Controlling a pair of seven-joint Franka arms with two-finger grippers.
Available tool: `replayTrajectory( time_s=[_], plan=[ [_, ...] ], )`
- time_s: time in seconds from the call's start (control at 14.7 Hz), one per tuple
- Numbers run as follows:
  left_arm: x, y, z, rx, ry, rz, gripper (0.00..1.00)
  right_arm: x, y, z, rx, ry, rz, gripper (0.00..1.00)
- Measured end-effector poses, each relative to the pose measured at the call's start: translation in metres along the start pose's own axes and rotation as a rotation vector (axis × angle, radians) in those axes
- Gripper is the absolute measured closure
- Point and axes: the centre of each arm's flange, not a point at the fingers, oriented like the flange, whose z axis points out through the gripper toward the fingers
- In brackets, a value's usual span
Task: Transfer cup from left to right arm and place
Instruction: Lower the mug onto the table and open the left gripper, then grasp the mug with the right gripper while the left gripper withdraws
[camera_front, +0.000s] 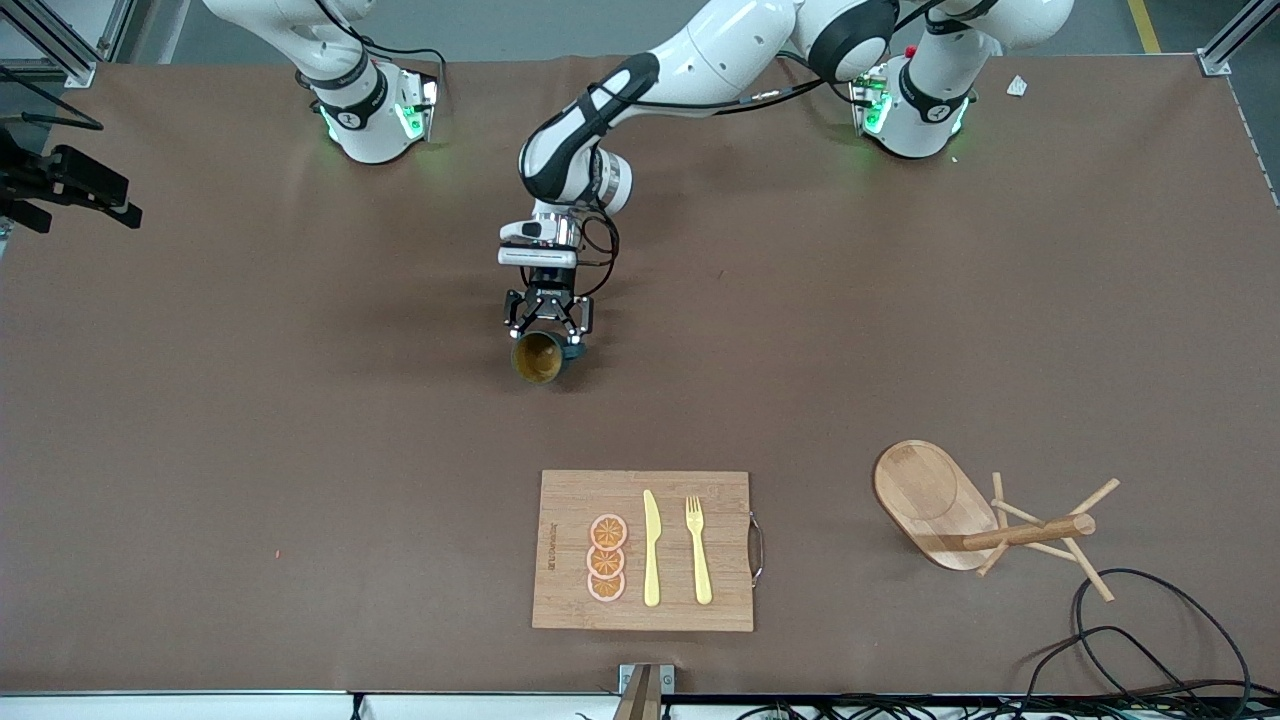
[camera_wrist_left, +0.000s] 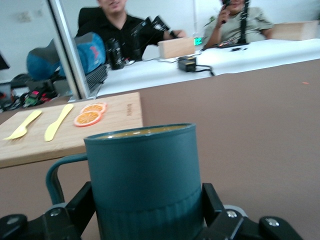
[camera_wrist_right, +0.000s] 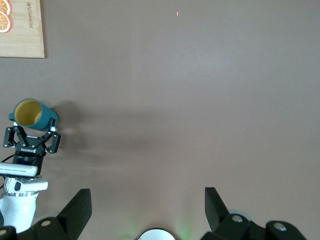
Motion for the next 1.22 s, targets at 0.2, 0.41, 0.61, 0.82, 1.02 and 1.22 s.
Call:
replayTrajectory(
  time_s=[0.2,0.41,0.61,0.82,1.02,1.22],
  plan=[
    [-0.015,0.003,-0.008,-0.005,0.029,0.022,0.11,0.014,0.006,0.022,0.001,-0.039,0.011,0.0],
    [-0.033,0.0,-0.014,-0.033,0.06,0.009,0.07,0.035,0.013,0.044,0.0,-0.042,0.021,0.0],
    [-0.049,0.003,-0.025,-0.045,0.055,-0.002,0.0,0.052,0.028,0.073,0.003,-0.082,0.046,0.0],
    [-0.053,0.016,-0.046,-0.049,0.009,-0.046,0.0,0.063,0.032,0.096,0.005,-0.119,0.051,0.0],
    [-0.044,0.037,-0.083,0.006,-0.088,-0.147,0.0,0.069,0.027,0.106,0.005,-0.136,0.053,0.0],
    [-0.019,0.053,-0.129,0.099,-0.181,-0.251,0.0,0.073,0.014,0.115,0.002,-0.134,0.096,0.0]
  ],
)
